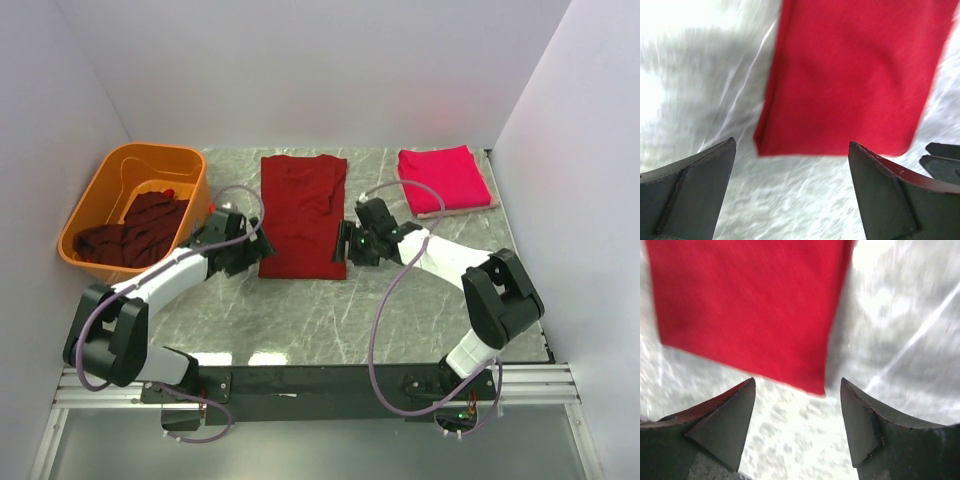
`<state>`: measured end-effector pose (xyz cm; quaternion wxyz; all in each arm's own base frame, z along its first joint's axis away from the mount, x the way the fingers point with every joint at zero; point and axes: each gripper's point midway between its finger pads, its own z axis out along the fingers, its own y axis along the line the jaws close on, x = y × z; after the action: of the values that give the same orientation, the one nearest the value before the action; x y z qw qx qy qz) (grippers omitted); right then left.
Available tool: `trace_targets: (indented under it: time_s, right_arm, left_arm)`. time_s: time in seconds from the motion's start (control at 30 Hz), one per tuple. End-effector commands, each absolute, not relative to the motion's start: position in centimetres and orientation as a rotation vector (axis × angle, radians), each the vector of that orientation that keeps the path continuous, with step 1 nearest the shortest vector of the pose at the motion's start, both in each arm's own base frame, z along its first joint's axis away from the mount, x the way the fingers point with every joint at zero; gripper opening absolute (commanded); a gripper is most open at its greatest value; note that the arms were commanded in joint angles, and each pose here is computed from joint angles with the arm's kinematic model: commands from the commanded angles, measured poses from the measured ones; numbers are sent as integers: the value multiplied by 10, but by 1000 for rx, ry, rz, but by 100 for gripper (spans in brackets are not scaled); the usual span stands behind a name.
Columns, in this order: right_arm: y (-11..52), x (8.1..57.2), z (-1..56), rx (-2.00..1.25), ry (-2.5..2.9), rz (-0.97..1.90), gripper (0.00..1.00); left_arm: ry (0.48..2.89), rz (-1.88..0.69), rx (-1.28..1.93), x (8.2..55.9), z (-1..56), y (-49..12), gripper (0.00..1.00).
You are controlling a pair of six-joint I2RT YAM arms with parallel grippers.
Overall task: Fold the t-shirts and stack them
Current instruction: Fold the tshirt
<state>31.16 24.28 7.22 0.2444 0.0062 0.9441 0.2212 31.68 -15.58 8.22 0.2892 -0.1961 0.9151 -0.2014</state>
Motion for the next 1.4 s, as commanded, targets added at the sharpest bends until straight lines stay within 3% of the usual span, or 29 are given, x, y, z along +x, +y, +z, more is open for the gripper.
trace_targets:
  time_s: [0.0, 0.07, 0.2, 0.37, 0.5, 0.7, 0.77, 0.8, 0.87, 0.9, 0.93, 0.97, 1.13, 1.37]
  right_arm:
    - [253, 295, 75, -4, 2565, 729, 74]
    - [250, 292, 68, 4, 2587, 711, 73]
    - [243, 289, 50, 23, 2630, 657, 70]
    - [246, 294, 43, 28, 2635, 653, 55]
    - [246, 295, 36, 44, 2647, 644, 50]
    - [246, 291, 22, 59, 2685, 632, 45]
    - [248, 292, 20, 70, 2679, 642, 39]
    - [248, 291, 20, 71, 2683, 644, 36]
    - [252, 286, 19, 63, 2695, 671, 18]
    - [253, 283, 19, 56, 2700, 680, 12]
    - [255, 281, 23, 51, 2688, 689, 2]
    - [253, 272, 19, 50, 2704, 678, 0]
    - [240, 228, 20, 52, 2742, 654, 0]
    - [229, 145, 26, -50, 2823, 645, 0]
  left_arm:
    - [2464, -615, -531, 298, 71, -163, 100]
    - [2467, -616, -546, 298, 65, -163, 97]
    - [2484, -560, -580, 302, 50, -158, 80]
    - [2513, -544, -580, 307, 37, -161, 65]
    - [2541, -474, -590, 304, 26, -153, 48]
    - [2555, -490, -582, 302, 19, -156, 39]
    - [2561, -496, -585, 302, 16, -157, 34]
    - [2567, -493, -581, 302, 14, -157, 27]
    - [2582, -481, -590, 299, 10, -156, 15]
    - [2589, -479, -591, 298, 9, -155, 1]
    - [2592, -487, -587, 296, 10, -156, 1]
    - [2608, -481, -590, 290, 7, -154, 1]
    - [2634, -443, -594, 247, 7, -153, 1]
    - [2770, -356, -595, 150, 4, -152, 1]
